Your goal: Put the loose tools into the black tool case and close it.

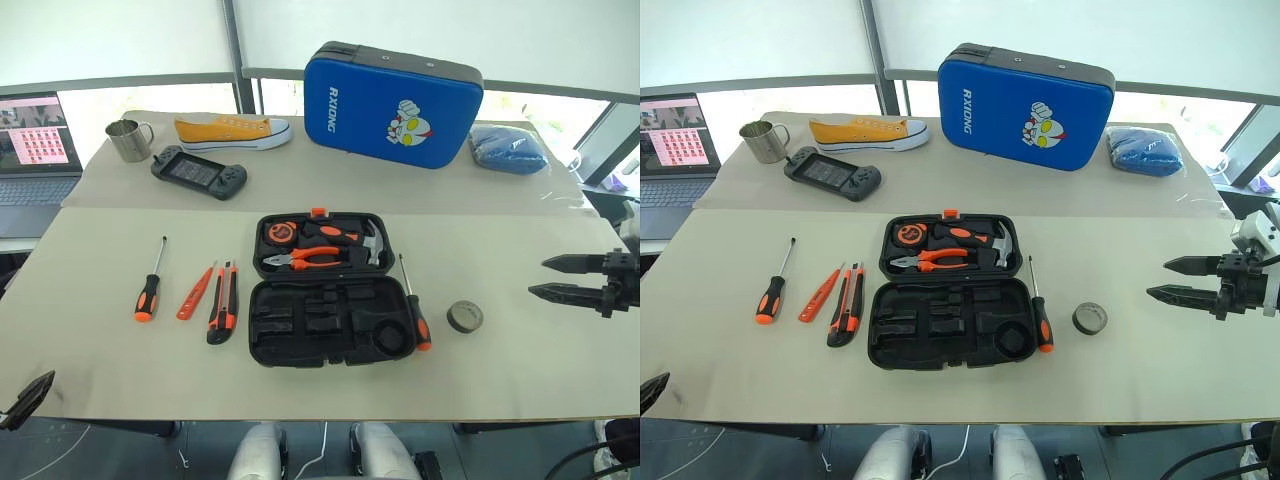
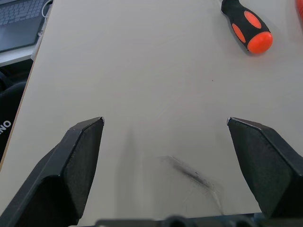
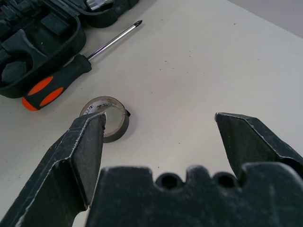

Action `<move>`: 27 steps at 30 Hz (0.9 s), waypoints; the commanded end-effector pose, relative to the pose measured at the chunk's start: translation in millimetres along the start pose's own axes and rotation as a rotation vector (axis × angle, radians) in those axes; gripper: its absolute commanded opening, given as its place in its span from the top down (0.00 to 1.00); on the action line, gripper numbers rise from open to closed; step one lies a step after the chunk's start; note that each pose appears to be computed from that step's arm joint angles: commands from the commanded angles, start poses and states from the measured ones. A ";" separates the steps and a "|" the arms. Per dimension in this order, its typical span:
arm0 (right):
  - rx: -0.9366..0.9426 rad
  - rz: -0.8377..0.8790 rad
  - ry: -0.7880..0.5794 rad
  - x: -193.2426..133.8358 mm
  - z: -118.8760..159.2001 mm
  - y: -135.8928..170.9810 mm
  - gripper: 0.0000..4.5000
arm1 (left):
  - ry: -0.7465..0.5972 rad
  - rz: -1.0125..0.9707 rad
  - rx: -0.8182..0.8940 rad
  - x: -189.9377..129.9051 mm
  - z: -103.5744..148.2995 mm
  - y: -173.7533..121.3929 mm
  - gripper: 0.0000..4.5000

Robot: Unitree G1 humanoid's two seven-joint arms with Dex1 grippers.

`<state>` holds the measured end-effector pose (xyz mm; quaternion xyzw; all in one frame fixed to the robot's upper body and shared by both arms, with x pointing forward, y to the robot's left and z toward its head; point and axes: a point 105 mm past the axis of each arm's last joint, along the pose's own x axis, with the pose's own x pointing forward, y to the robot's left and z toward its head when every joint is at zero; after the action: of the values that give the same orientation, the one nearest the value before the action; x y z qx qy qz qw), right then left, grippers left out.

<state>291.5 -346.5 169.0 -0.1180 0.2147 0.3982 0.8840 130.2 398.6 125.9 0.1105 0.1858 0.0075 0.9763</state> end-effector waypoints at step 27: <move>-0.412 0.490 -0.304 58.4 116.9 157.3 0.04 | 0.285 -0.154 -0.063 133.0 65.4 -83.0 0.00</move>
<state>247.1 -173.0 225.6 -0.1685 0.0446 0.6358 0.7519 274.5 307.3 123.0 0.0532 0.3173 -0.0547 0.9452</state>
